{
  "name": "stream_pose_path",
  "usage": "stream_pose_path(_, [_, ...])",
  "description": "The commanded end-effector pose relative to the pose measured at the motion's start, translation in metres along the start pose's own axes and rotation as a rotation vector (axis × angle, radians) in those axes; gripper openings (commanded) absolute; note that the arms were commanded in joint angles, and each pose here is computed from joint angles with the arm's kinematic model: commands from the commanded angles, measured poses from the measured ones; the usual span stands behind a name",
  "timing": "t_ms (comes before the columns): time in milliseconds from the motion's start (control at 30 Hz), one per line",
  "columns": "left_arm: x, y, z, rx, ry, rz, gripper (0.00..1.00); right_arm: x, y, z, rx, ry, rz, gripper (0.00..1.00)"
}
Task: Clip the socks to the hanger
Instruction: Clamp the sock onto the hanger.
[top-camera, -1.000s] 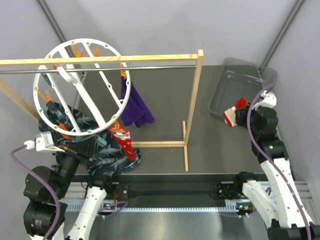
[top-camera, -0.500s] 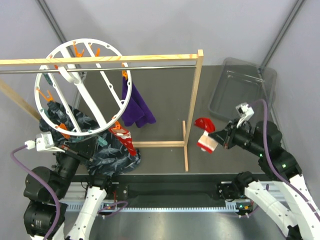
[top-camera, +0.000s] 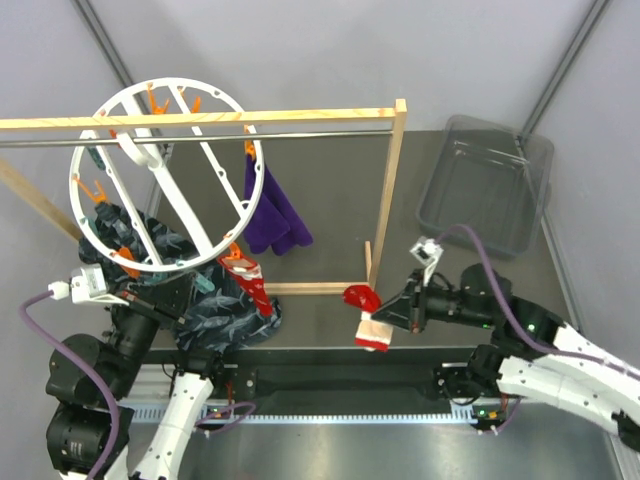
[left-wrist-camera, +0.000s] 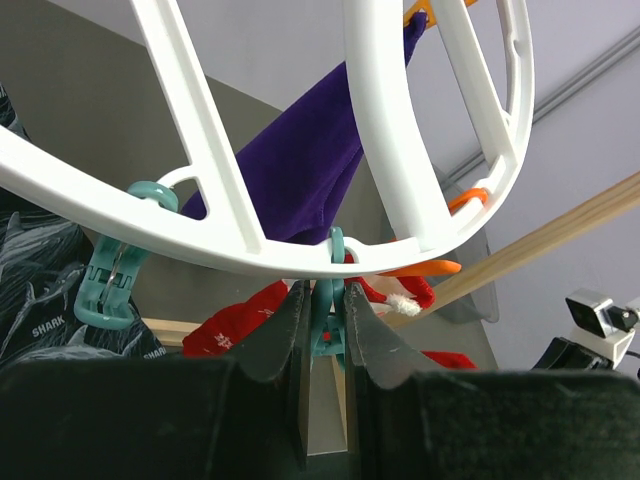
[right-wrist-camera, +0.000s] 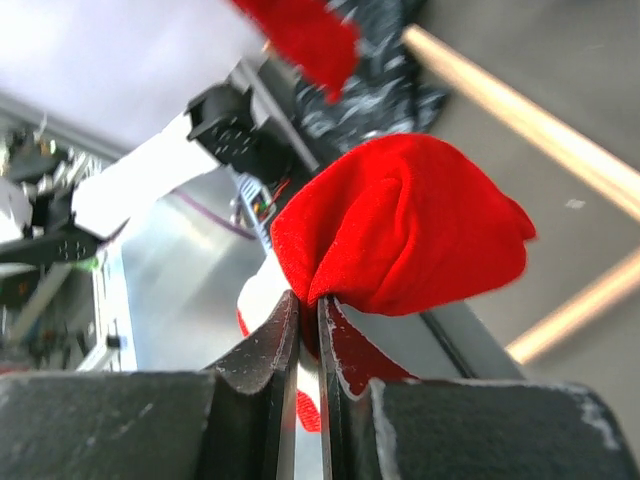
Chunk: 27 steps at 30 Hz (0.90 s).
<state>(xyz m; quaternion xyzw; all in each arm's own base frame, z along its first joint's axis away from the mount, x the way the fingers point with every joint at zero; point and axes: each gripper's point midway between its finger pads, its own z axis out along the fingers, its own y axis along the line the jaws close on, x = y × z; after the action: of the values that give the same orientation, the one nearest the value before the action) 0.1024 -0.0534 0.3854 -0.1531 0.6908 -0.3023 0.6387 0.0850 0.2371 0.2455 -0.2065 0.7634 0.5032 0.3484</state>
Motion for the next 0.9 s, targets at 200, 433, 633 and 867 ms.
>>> stream_pose_path(200, [0.018, 0.006, -0.001, -0.033, 0.093, -0.02, 0.0, -0.029, 0.075, 0.072, -0.179, -0.164, -0.044, 0.0])
stream_pose_path(433, [0.014, -0.01, -0.005, 0.044, 0.086, -0.02, 0.0, -0.042, 0.129, 0.125, -0.32, -0.157, -0.013, 0.0])
stream_pose_path(633, [0.012, -0.016, -0.009, 0.075, 0.076, -0.027, 0.0, -0.035, 0.175, 0.164, -0.428, -0.099, 0.11, 0.0])
stream_pose_path(867, [0.011, -0.02, -0.014, 0.097, 0.068, -0.023, 0.0, -0.046, 0.171, 0.168, -0.384, -0.144, 0.278, 0.0])
